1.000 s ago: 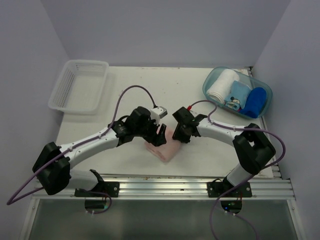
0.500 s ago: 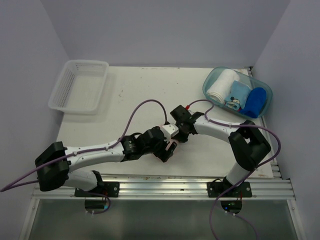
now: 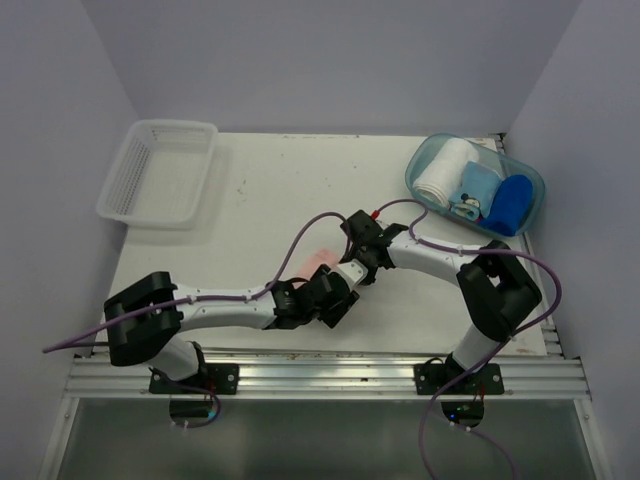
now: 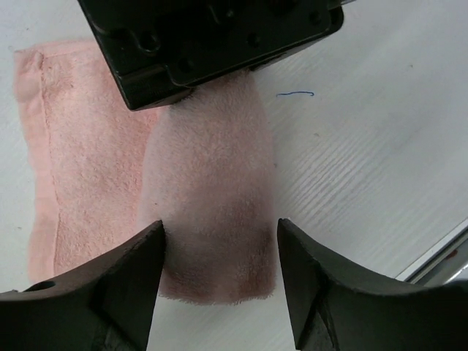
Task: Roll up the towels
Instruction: Roll the towel
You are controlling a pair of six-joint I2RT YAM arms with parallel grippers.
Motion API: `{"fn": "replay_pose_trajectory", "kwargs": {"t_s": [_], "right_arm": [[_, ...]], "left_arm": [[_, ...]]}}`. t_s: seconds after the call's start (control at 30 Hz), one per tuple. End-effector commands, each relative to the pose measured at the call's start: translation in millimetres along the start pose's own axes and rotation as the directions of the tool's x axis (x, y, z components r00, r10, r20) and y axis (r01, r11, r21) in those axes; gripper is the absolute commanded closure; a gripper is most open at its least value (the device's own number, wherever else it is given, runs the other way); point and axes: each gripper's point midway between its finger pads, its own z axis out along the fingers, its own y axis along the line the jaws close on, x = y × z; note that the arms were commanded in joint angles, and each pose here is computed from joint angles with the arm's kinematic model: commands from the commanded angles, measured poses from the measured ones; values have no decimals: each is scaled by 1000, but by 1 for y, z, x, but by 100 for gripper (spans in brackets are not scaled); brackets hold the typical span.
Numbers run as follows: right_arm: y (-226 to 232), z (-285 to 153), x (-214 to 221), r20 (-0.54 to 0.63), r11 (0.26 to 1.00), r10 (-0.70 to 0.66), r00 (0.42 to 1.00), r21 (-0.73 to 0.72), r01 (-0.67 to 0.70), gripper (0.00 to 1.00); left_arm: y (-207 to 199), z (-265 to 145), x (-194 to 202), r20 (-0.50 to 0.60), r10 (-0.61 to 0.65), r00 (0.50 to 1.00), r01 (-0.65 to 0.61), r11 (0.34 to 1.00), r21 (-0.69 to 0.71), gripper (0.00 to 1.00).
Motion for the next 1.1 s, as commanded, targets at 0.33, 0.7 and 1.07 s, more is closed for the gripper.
{"fn": "replay_pose_trajectory", "kwargs": {"t_s": [0.33, 0.7, 1.07], "right_arm": [[2, -6, 2, -9, 999, 38, 999, -30, -39, 39], [9, -30, -16, 64, 987, 89, 994, -137, -79, 29], [7, -50, -24, 146, 965, 132, 980, -245, -93, 20]], "left_arm": [[1, 8, -12, 37, -124, 992, 122, 992, 36, 81], [12, -10, -16, -23, -378, 925, 359, 855, 374, 91], [10, -1, 2, -194, -509, 839, 530, 682, 504, 92]]}}
